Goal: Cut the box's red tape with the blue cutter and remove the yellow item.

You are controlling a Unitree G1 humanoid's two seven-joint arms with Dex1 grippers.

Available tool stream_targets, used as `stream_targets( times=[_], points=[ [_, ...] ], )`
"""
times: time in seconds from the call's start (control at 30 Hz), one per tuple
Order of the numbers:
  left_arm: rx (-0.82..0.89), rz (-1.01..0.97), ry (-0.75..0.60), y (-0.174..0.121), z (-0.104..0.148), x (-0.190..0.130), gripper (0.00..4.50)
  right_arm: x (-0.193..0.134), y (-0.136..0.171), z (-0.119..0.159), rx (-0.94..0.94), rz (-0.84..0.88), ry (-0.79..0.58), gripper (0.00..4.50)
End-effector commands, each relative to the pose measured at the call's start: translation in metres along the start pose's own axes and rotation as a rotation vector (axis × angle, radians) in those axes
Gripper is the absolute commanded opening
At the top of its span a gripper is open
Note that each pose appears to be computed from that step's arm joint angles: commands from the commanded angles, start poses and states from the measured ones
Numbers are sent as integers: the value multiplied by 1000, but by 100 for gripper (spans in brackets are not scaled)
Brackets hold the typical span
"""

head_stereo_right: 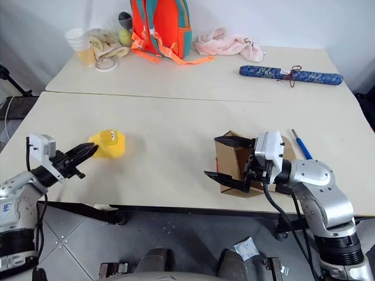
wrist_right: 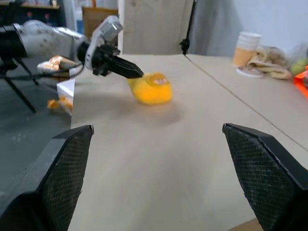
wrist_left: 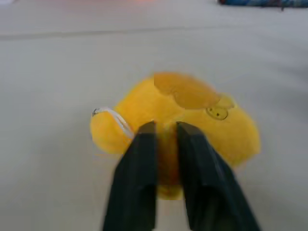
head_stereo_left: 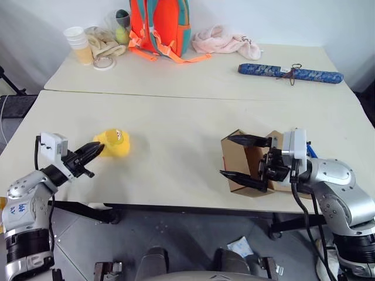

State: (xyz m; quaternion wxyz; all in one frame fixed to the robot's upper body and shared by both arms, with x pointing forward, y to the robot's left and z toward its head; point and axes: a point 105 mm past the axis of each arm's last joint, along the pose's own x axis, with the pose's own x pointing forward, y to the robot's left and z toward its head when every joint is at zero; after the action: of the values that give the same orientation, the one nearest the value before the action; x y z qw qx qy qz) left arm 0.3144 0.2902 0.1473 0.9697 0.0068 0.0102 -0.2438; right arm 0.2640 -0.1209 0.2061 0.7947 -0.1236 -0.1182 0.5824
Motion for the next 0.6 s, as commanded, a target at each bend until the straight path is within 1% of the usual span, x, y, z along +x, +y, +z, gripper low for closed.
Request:
stream_targets(
  times=[0.03,0.13,0.2,0.3,0.33,0.4,0.43,0.5,0.6],
  points=[
    [53,-8,-49,-3,26,-11,192,-3,-4,7,-51,12,-13,450],
    [58,-23,-26,-4,29,-21,285,-8,-9,8,-58,7,-8,450],
    [90,-36,6,-5,32,-31,342,-12,-12,8,-65,0,2,450],
    [176,-39,25,-4,39,-51,440,-20,-15,6,-60,-15,33,450],
    [218,-23,44,-1,40,-59,447,-24,-17,6,-58,-26,43,450],
    [268,5,109,4,37,-84,447,-36,-19,3,-46,-49,80,450],
    [269,25,111,5,37,-96,447,-42,-18,1,-46,-50,110,450],
    [263,40,106,3,35,-109,447,-50,-14,-3,-46,-46,145,450],
    [255,64,151,-1,24,-119,447,-59,-10,-7,-61,-58,169,450]
  ],
)
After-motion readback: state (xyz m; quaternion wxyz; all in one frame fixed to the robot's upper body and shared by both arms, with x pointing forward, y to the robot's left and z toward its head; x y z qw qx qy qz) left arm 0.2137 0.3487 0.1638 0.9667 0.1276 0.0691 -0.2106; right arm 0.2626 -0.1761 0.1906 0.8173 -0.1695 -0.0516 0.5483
